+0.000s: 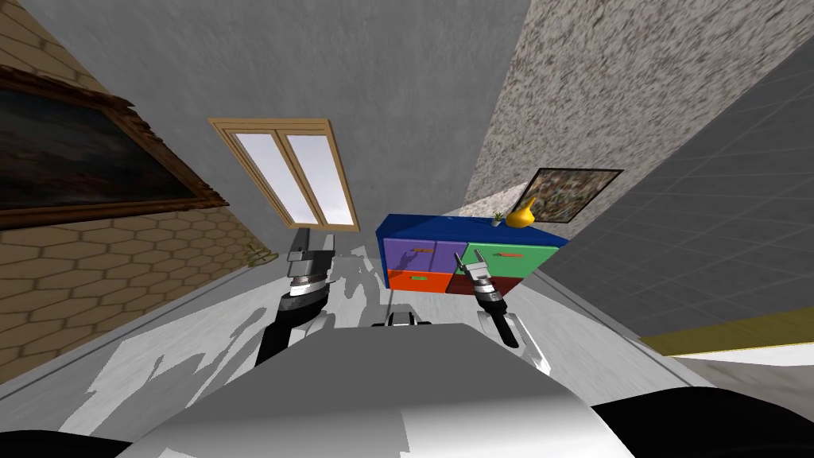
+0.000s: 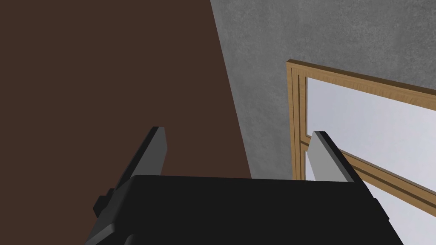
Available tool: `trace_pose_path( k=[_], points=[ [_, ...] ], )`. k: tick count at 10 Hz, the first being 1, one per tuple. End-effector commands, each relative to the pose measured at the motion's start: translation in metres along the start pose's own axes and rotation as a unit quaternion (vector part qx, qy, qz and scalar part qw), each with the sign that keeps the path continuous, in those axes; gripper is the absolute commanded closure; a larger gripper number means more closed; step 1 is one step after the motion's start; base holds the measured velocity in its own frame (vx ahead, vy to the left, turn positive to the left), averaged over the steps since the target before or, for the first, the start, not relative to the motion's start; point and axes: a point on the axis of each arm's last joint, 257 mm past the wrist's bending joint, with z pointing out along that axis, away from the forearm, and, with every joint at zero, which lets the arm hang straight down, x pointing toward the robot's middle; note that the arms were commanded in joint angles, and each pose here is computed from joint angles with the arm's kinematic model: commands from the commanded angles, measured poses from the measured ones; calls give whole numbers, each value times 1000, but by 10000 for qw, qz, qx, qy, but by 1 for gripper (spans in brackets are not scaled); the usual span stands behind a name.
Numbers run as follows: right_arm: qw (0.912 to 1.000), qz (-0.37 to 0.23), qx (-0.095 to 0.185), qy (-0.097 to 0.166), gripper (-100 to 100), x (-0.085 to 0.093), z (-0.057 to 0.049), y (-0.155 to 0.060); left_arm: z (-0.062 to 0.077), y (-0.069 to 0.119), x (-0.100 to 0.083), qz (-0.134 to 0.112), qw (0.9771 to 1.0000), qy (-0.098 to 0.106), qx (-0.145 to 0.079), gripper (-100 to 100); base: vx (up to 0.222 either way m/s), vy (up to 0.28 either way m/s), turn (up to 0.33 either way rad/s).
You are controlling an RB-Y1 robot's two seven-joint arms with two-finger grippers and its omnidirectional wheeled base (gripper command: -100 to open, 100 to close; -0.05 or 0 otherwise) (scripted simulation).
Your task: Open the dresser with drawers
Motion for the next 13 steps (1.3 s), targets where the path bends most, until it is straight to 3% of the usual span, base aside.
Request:
trace_pose_path(
  k=[1,2,4,7,9,10,11,12,13],
  points=[
    [9985,-520,29,159,-100,14,-8,-8,0,0,0,0,10000,0,0,0,81,93,-9],
    [9966,-764,51,308,-100,26,-16,-15,0,0,0,0,10000,0,0,0,106,103,-8],
    [9947,-978,44,309,-100,26,-16,-15,0,0,0,0,10000,0,0,0,53,69,-4],
    [9849,-1619,55,620,-100,51,-32,-29,0,0,0,0,10000,0,0,0,74,87,-8],
    [9818,-1795,44,621,-100,51,-32,-29,0,0,0,0,10000,0,0,0,58,69,-4],
    [9755,-2058,39,780,-100,63,-41,-35,0,0,0,0,10000,0,0,0,58,64,-7],
    [9729,-2178,30,781,-100,63,-41,-35,0,0,0,0,10000,0,0,0,66,79,-8],
    [9667,-2378,24,941,-100,75,-50,-41,0,0,0,0,10000,0,0,0,90,133,-7],
    [9629,-2528,10,942,-100,75,-50,-41,0,0,0,0,10000,0,0,0,78,105,-12]
  ],
)
